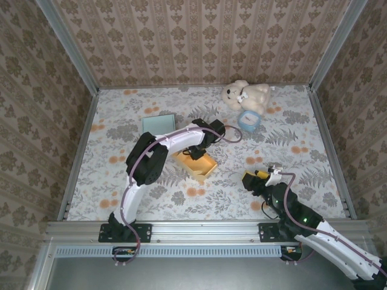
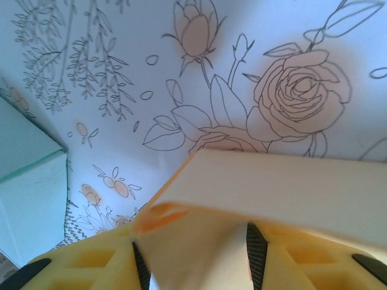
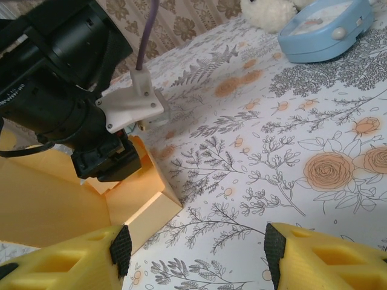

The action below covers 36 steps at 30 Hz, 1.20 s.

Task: Fold the paper box

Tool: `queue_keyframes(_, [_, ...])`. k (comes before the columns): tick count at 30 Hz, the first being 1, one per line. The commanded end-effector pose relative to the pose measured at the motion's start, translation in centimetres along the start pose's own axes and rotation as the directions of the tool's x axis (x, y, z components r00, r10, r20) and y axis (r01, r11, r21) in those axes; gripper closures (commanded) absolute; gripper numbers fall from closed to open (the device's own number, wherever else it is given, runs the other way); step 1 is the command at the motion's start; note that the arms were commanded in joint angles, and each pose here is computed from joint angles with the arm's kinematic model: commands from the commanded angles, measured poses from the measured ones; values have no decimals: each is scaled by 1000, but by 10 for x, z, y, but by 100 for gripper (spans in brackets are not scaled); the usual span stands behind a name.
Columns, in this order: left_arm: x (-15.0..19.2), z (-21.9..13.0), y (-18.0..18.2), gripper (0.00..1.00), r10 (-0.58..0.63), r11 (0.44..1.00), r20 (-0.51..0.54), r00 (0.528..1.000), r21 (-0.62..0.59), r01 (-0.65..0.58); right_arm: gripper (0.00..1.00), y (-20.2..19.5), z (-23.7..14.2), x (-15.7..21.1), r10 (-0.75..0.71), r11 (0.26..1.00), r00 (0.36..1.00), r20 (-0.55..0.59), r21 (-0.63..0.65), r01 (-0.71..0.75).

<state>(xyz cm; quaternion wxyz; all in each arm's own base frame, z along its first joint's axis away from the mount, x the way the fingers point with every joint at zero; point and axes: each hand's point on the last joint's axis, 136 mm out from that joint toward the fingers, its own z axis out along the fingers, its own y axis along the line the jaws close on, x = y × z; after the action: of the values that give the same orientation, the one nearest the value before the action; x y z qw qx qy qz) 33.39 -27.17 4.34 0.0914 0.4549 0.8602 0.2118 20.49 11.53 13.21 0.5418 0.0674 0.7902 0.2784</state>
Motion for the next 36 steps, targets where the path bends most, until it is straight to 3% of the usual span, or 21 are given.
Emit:
queue_keyframes(1, [-10, -46, 16, 53, -89, 996, 123, 988, 33, 86, 37, -4, 3, 5, 1, 1000, 1000, 0, 6, -1])
queue_keyframes(6, [-14, -82, 35, 53, -206, 979, 223, 953, 53, 199, 37, -3, 7, 7, -15, 1000, 1000, -9, 14, 15])
queue_keyframes(10, [4, -117, 69, 53, -422, 901, 276, 863, 25, 433, 37, -3, 12, 10, -38, 999, 999, -24, 29, 38])
queue_keyframes(14, [51, -144, 91, 53, -722, 684, 231, 652, 100, 722, 37, -1, 18, 12, -64, 997, 997, -44, 32, 65])
queue_keyframes(19, [112, -170, 91, 50, -947, 313, 124, 295, 169, 934, 37, 7, 24, 15, -89, 996, 993, -82, 18, 91])
queue_keyframes(21, [123, -173, 77, 50, -977, 212, 50, 206, 219, 952, 37, 9, 25, 17, -96, 995, 991, -95, 12, 98])
queue_keyframes(24, [125, -173, 53, 46, -994, 97, -24, 109, 306, 947, 37, 11, 27, 19, -103, 994, 989, -110, 7, 105])
queue_keyframes(28, [118, -167, 25, 44, -996, 0, -86, 37, 389, 921, 37, 15, 27, 20, -108, 994, 986, -126, -4, 109])
queue_keyframes(32, [110, -160, 15, 44, -995, -23, -99, 23, 439, 898, 37, 18, 27, 20, -113, 994, 985, -133, -14, 112])
queue_keyframes(36, [110, -148, 11, 45, -996, -12, -89, 29, 423, 906, 37, 20, 28, 21, -120, 993, 982, -143, -20, 118])
